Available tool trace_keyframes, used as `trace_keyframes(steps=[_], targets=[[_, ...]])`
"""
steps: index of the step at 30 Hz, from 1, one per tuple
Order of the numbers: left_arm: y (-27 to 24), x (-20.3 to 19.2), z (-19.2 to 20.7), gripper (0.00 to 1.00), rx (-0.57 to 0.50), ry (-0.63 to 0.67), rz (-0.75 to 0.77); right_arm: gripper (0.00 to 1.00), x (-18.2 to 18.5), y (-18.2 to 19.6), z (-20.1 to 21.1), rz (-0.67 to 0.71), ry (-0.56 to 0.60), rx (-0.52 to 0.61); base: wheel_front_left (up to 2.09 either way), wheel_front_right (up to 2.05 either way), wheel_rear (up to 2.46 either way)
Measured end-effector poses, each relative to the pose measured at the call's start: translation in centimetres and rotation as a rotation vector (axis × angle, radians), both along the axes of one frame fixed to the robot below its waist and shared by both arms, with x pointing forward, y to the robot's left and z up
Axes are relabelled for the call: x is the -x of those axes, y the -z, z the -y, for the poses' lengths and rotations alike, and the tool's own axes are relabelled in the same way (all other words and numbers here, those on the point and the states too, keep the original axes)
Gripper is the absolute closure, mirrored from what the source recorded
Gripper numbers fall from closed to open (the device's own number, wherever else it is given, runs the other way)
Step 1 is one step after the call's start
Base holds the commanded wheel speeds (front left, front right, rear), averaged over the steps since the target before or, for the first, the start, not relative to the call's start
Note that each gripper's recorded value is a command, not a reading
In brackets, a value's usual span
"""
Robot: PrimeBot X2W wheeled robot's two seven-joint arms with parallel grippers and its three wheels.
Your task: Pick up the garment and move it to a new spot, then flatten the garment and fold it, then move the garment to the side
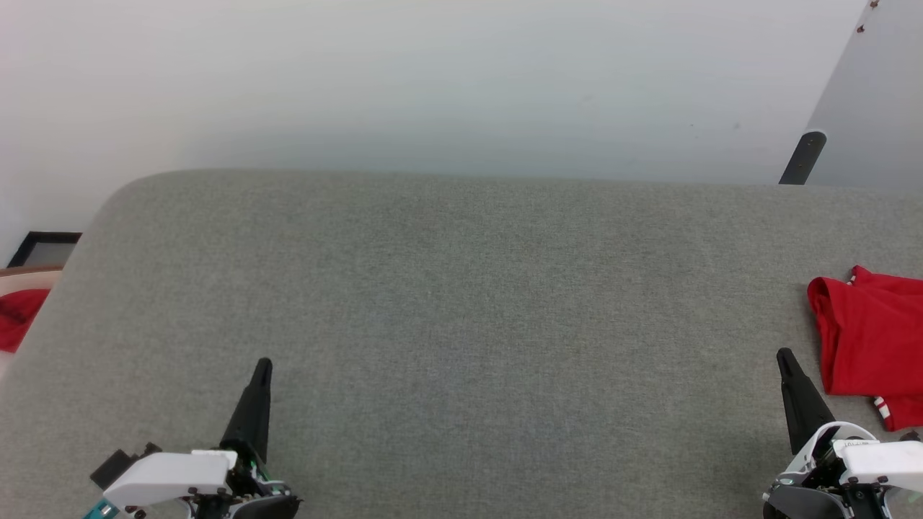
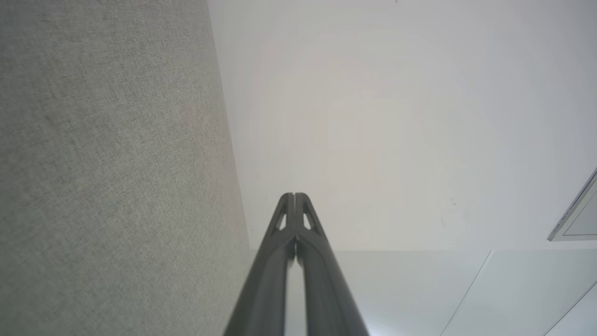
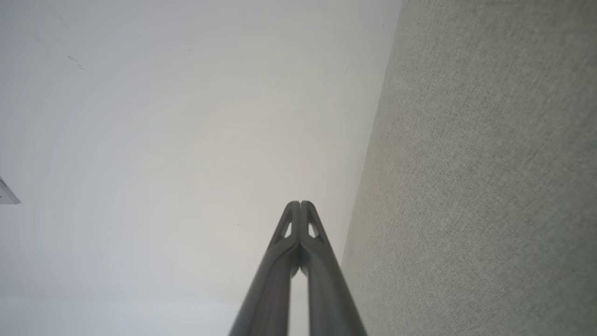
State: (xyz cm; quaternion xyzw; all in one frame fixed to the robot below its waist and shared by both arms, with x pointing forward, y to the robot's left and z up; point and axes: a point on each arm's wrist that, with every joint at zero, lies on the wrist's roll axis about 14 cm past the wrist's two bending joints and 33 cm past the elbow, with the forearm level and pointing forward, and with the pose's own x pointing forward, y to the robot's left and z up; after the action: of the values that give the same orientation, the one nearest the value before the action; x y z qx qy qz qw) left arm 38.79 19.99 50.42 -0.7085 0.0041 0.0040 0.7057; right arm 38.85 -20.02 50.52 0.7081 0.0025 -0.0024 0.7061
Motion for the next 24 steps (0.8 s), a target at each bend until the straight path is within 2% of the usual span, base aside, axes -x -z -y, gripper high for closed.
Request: trace_keyframes(steps=[24], targets=[[0.0, 0.0, 0.0, 1.0, 0.001, 0.001, 0.0, 1.0, 0.0, 0.0, 0.03, 0.0, 0.001, -0.001, 0.0, 0.0, 0.0]])
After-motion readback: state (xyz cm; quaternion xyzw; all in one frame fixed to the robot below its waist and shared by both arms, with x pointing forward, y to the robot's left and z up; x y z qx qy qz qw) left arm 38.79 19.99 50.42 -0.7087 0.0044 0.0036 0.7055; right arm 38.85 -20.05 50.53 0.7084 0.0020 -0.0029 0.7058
